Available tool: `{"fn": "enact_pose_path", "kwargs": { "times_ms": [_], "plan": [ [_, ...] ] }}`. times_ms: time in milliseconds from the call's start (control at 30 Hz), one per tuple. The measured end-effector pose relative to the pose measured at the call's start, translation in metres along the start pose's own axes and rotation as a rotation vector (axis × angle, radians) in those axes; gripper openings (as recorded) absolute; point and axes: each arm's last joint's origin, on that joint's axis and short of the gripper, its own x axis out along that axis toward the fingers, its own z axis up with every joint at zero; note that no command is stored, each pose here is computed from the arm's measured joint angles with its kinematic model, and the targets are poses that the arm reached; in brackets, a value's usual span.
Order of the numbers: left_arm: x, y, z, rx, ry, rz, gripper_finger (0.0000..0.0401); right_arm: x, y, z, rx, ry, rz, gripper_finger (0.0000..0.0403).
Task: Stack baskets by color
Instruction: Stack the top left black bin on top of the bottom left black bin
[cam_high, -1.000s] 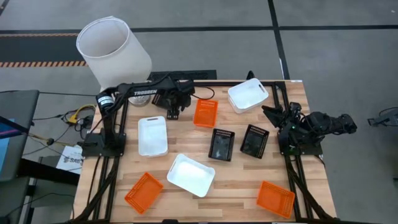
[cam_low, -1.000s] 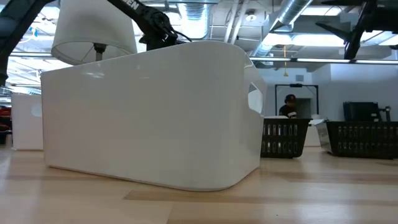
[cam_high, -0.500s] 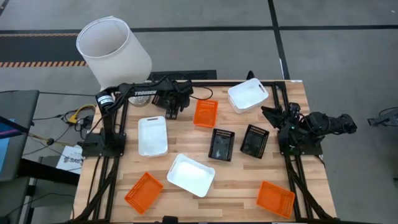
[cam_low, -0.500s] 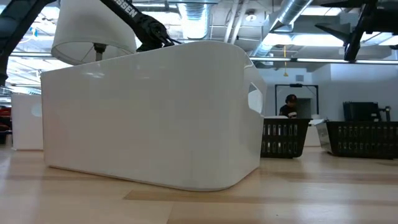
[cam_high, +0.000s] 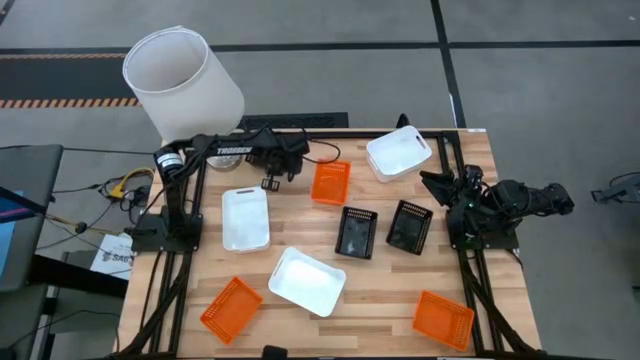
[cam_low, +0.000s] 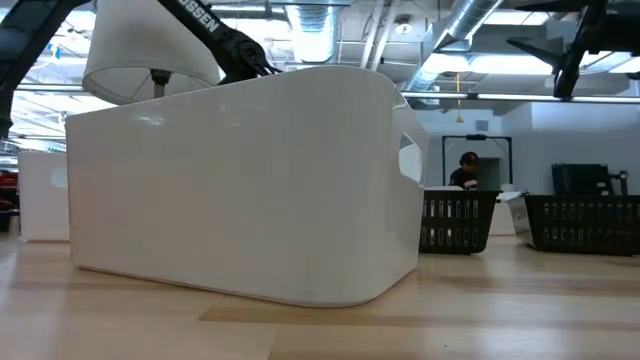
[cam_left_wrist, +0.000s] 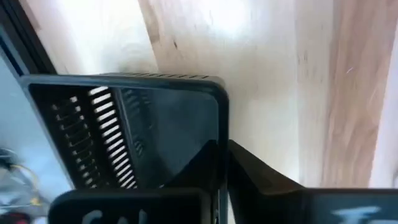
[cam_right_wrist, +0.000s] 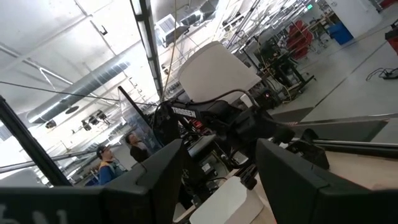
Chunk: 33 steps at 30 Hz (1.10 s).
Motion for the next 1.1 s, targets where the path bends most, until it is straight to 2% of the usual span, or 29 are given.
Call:
{"fn": "enact_pose_path", "kwargs": {
  "times_ms": [133,333,600,700,833,900,933,1000,1100],
  "plan": [
    [-0.008,-0.004,0.008,0.058,0.013,0.055,0.0003,0.0,0.0,0.0,0.0,0.0,0.0,0.0225],
    [-0.052,-0.001,0.026,0.11,-0.077,0.153,0.0001,0.0,0.0,0.0,-0.004,0.003,-0.003,0.0225],
    [-0.144,-0.009,0.049,0.227,-0.306,0.326,0.0,0.0,-0.001,-0.002,-0.017,0.014,-0.015,0.0225],
    [-0.179,-0.019,0.058,0.32,-0.411,0.375,0.0,0.0,-0.001,-0.002,-0.02,0.018,-0.017,0.0225],
    [-0.212,-0.035,0.067,0.545,-0.469,0.468,0.0,0.0,-0.002,-0.002,-0.02,0.017,-0.02,0.0225],
    [-0.218,-0.046,0.071,0.7,-0.457,0.5,0.0001,0.0,-0.002,-0.002,-0.019,0.016,-0.02,0.0225],
    [-0.22,-0.052,0.073,0.742,-0.459,0.506,0.0001,0.0,-0.002,-0.002,-0.02,0.017,-0.02,0.0225],
    [-0.224,-0.061,0.076,0.783,-0.483,0.506,0.0003,0.0,-0.002,-0.002,-0.019,0.016,-0.02,0.0225],
    [-0.225,-0.075,0.08,0.86,-0.543,0.444,0.0003,0.0,-0.002,-0.002,-0.019,0.016,-0.02,0.0225]
  ]
}}
